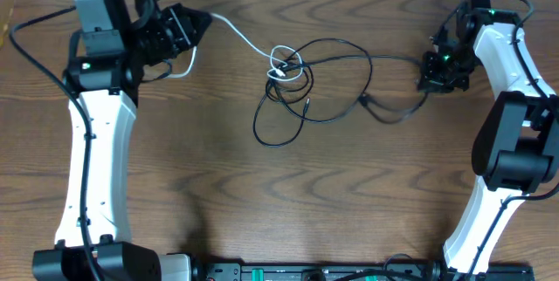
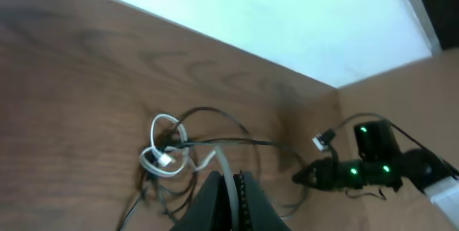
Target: Untangle cables
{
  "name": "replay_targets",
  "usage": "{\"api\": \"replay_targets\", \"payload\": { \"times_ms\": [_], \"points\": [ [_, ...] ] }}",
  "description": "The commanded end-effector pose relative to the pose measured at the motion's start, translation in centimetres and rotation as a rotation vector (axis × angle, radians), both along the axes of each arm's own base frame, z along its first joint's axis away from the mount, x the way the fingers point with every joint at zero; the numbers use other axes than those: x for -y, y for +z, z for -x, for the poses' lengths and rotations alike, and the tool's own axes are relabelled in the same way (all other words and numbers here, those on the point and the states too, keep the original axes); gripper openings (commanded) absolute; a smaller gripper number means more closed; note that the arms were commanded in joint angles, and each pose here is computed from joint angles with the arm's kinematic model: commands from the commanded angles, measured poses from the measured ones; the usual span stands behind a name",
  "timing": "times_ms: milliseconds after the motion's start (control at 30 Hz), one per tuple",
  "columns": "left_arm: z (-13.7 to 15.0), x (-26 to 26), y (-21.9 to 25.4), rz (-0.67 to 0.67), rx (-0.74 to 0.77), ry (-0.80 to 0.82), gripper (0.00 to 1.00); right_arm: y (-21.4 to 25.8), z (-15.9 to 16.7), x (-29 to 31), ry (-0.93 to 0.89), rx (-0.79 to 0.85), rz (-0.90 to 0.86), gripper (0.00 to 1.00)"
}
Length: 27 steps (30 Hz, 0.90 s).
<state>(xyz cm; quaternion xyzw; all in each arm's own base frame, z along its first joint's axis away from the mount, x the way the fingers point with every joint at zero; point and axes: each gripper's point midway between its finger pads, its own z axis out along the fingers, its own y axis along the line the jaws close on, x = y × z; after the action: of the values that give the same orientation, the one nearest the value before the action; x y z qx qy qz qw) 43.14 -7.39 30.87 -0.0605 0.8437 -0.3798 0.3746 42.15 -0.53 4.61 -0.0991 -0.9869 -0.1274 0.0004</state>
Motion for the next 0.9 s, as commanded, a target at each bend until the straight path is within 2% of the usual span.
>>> {"api": "replay_targets", "payload": {
  "times_ms": [0, 100, 200, 400, 633, 867],
  "points": [
    [1.1, 2.8, 2.8, 0.046, 0.097, -0.127, 0.08, -0.2, 0.0, -0.3, 0.023, -0.003, -0.014, 0.38],
    [1.7, 5.0, 4.9, 0.111, 0.144, -0.195, 0.07, -0.2, 0.1, -0.3, 0.04, -0.001, -0.014, 0.59],
    [2.4, 6.7, 7.4, 0.158, 0.209, -0.241, 0.07, -0.1, 0.1, -0.9, 0.078, 0.011, -0.045, 0.68],
    [4.5, 8.6, 13.9, 0.214, 0.413, -0.289, 0.08, 3.4, -0.8, -4.0, 0.197, 0.143, -0.226, 0.71],
    [6.8, 8.9, 20.1, 0.296, 0.586, -0.272, 0.07, 12.3, -1.5, -8.6, 0.369, 0.435, -0.426, 0.73],
    [7.0, 8.7, 22.5, 0.385, 0.617, -0.218, 0.07, 16.4, -0.6, -13.3, 0.504, 0.551, -0.462, 0.75]
  ]
}}
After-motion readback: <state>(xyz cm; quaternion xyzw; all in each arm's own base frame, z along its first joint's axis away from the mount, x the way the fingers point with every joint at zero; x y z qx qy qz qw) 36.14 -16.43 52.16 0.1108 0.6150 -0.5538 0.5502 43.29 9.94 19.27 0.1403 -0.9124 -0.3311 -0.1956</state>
